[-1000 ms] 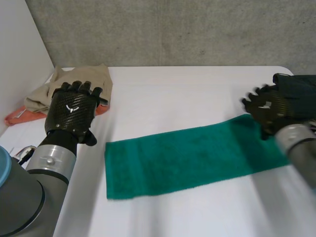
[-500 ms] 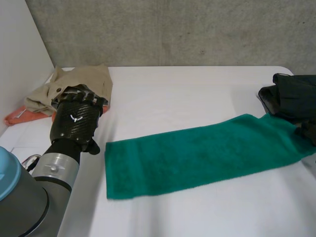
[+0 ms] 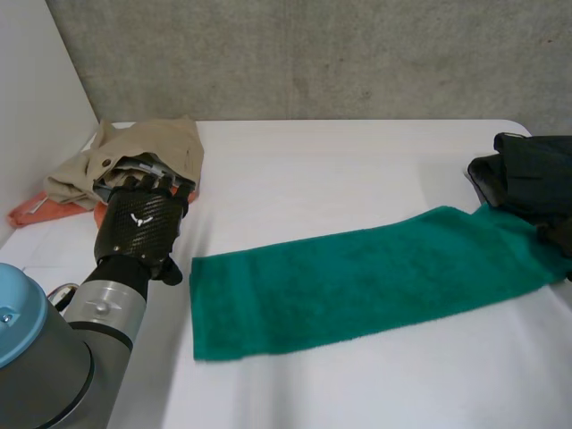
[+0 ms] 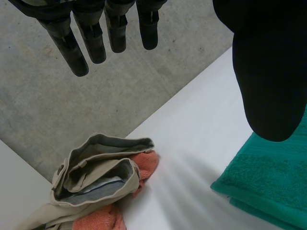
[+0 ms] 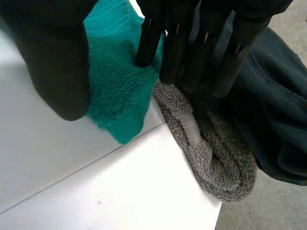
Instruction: Fold the laundry.
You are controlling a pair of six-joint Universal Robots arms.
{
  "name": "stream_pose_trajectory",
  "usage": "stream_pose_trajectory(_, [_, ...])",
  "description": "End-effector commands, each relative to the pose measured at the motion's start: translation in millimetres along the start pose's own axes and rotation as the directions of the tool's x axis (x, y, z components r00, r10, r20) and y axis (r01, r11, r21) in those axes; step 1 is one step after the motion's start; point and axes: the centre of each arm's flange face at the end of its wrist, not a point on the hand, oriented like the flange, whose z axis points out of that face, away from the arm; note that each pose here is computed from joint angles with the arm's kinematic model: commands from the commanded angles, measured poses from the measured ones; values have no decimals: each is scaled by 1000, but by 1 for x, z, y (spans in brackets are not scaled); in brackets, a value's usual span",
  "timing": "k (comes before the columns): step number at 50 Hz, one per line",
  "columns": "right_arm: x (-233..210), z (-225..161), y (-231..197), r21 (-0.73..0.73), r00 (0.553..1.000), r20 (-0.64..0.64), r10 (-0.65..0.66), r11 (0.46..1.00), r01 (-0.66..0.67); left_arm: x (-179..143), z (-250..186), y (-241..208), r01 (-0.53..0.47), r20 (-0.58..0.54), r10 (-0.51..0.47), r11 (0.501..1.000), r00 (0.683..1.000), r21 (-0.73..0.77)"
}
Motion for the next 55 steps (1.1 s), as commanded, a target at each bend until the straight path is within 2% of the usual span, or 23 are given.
stream_pose_trajectory(1, [2,7,7,0,1000,-3,-3,1000,3,0,0,0,0,-1,0,1000,1000,0])
stream_pose_trajectory(5, [4,6,6,-10,1000,-11,-4,1000,4,0,0,-1,1,1,-1,1000,1000,2])
stream_pose_trajectory(12, [16,-7,-3,-123,999,-52,6,992,-12,-3,-2,-6,5,8,-5,1000,1000,16])
stream_pose_trajectory(14, [22,-13,-24,-138,998,-62,-14,990,5,-5,-3,-8,4,11,-5,1000,1000,21])
stream_pose_trajectory(17, [7,-11,-69,-103,998,-32,-57,993,54,-11,-5,-16,8,29,-9,999,1000,49])
stream_pose_trajectory(18, [-4,-9,-93,-74,997,-24,-76,994,74,-11,-6,-17,9,32,-11,998,999,55])
stream_pose_trajectory(23, [-43,-6,-158,27,995,0,-98,995,98,-26,-7,-31,15,80,-23,995,997,99])
stream_pose_trajectory(24, [-57,-7,-183,87,994,12,-110,990,108,-29,-7,-32,15,89,-25,994,996,105])
stream_pose_trajectory(27, [-80,-13,-220,198,991,34,-132,972,123,-38,-7,-37,15,123,-30,993,992,121])
stream_pose_trajectory(28, [-96,-18,-242,270,988,48,-147,954,129,-41,-7,-38,14,130,-31,992,991,126])
stream_pose_trajectory(31, [-124,-29,-273,379,982,73,-177,915,137,-45,-8,-41,15,144,-35,990,989,137])
stream_pose_trajectory(35, [-207,-63,-318,587,947,160,-278,798,135,-45,-11,-40,20,145,-39,991,989,135])
stream_pose_trajectory(37, [-236,-74,-322,628,929,204,-310,769,118,-44,-13,-37,22,140,-40,992,989,128])
stream_pose_trajectory(39, [-274,-90,-319,668,891,276,-360,738,91,-44,-13,-35,23,140,-40,992,989,122])
stream_pose_trajectory(42, [-310,-103,-309,685,841,342,-419,724,83,-42,-14,-33,25,128,-40,993,991,117])
stream_pose_trajectory(44, [-321,-108,-305,689,824,360,-438,720,81,-41,-14,-32,27,119,-41,993,992,117])
stream_pose_trajectory(52, [-317,-117,-296,670,814,391,-429,739,68,-37,-10,-33,26,89,-38,991,995,131])
stream_pose_trajectory(55, [-304,-117,-295,659,835,371,-406,748,71,-35,-6,-35,26,78,-38,990,996,141])
